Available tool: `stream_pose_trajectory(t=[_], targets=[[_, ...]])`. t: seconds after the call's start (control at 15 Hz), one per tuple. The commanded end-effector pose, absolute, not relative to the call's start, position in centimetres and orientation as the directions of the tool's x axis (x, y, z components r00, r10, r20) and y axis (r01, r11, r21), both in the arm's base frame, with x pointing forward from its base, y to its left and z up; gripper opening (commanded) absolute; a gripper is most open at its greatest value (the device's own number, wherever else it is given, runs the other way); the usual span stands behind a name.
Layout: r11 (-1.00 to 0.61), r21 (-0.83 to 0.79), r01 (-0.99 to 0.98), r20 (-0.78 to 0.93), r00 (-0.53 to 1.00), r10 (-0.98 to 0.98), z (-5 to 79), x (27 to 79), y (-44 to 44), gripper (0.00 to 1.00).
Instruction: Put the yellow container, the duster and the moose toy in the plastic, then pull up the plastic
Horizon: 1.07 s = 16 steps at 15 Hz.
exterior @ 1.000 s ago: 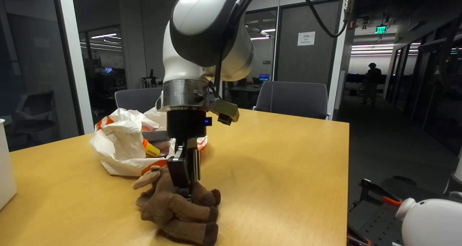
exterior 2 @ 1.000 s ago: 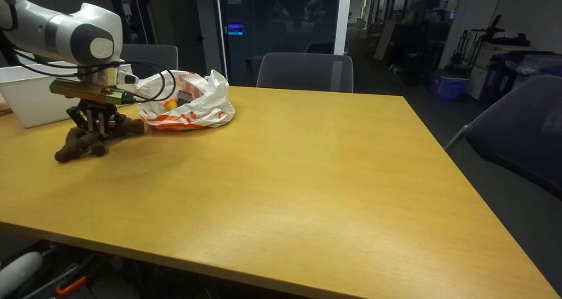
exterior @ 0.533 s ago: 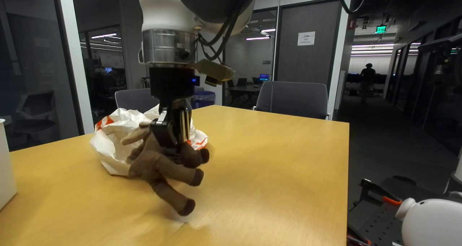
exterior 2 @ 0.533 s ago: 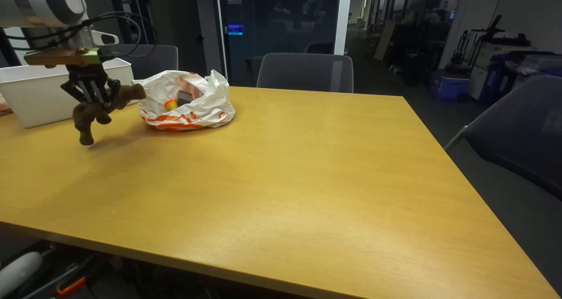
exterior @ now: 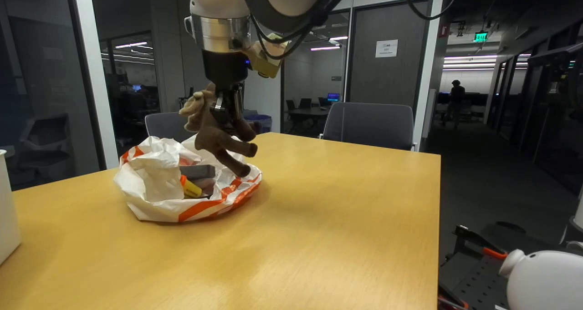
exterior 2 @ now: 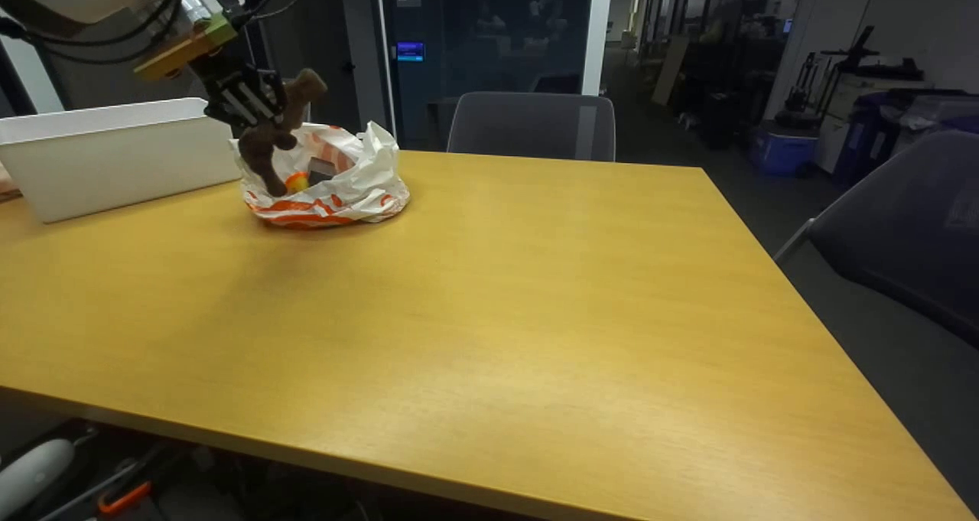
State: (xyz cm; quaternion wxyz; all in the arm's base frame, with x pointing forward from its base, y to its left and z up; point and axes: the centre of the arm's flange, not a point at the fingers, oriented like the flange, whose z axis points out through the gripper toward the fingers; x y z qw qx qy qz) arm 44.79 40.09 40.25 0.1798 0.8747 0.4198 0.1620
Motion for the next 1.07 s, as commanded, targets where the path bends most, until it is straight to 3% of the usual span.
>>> stream_pose_trajectory(t=[0.0, 0.53, 1.0], targets=[[-0.606, 0.574, 0.551, 0.225, 0.605, 0.763, 41.7, 49.6, 39.8, 0.11], [-0.72, 0.42, 0.553, 0.355, 0.63, 0.691, 39.6, 53.1, 39.4, 0.11], [-0.752, 0.204, 0.627, 0.286, 0.696, 0.658, 31.9, 55.4, 38.6, 0.11]])
